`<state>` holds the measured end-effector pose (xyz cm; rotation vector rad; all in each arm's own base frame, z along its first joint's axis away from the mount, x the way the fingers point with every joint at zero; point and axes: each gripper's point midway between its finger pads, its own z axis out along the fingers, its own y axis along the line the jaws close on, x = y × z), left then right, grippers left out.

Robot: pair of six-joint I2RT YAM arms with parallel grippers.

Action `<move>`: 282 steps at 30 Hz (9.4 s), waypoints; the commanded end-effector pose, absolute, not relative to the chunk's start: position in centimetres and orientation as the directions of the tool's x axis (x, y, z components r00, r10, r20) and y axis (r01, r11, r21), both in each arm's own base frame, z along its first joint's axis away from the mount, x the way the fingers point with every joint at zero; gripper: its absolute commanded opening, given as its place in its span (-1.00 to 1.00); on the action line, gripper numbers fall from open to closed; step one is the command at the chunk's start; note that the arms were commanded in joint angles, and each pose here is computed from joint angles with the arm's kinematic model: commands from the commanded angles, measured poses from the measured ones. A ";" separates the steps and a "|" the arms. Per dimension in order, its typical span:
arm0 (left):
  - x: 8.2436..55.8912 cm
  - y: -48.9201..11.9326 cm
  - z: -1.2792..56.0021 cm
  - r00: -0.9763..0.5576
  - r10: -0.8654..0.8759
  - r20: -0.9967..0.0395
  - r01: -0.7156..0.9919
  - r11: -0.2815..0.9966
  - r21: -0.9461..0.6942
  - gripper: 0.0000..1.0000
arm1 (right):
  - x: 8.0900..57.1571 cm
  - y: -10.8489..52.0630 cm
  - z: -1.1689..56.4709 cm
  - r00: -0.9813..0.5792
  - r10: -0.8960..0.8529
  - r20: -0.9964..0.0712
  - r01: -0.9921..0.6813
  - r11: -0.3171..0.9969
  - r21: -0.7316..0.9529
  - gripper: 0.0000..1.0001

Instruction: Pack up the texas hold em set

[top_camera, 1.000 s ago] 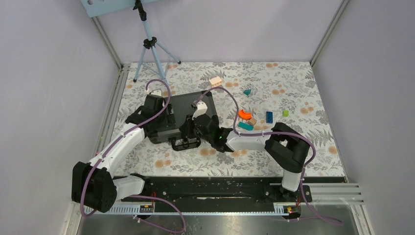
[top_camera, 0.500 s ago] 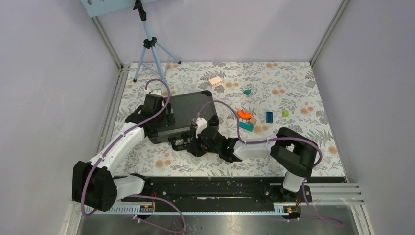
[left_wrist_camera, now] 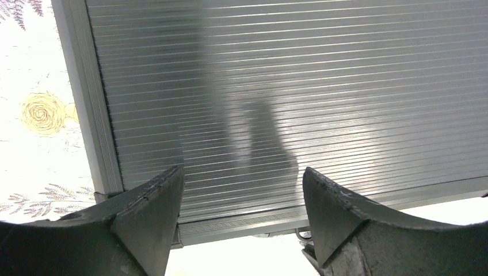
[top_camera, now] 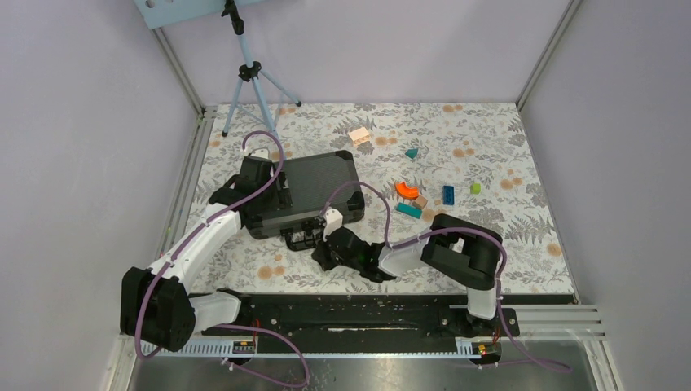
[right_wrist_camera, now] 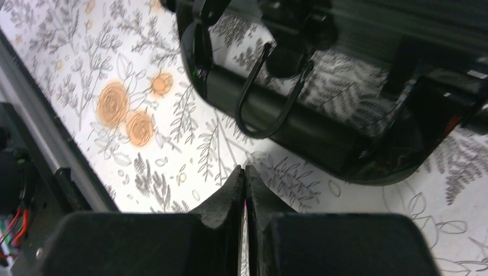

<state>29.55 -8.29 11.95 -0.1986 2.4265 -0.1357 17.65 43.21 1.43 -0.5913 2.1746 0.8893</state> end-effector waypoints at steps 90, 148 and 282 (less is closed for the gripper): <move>45.4 -8.0 18.9 -0.647 -0.146 -0.748 -0.047 0.987 -0.151 0.56 | 21.9 38.1 11.1 -0.446 -0.058 -0.893 -0.630 0.729 0.267 -0.86; 45.7 -9.2 4.5 -0.888 -0.086 -0.451 -0.018 0.988 -0.153 0.50 | 24.5 44.7 3.1 -0.619 -0.062 -0.783 -0.484 0.815 0.318 -0.89; 46.3 -10.6 7.8 -0.854 -0.055 -0.517 0.020 0.990 -0.137 0.47 | 22.9 25.8 15.8 -0.350 0.153 -0.924 -0.341 0.898 0.278 -0.61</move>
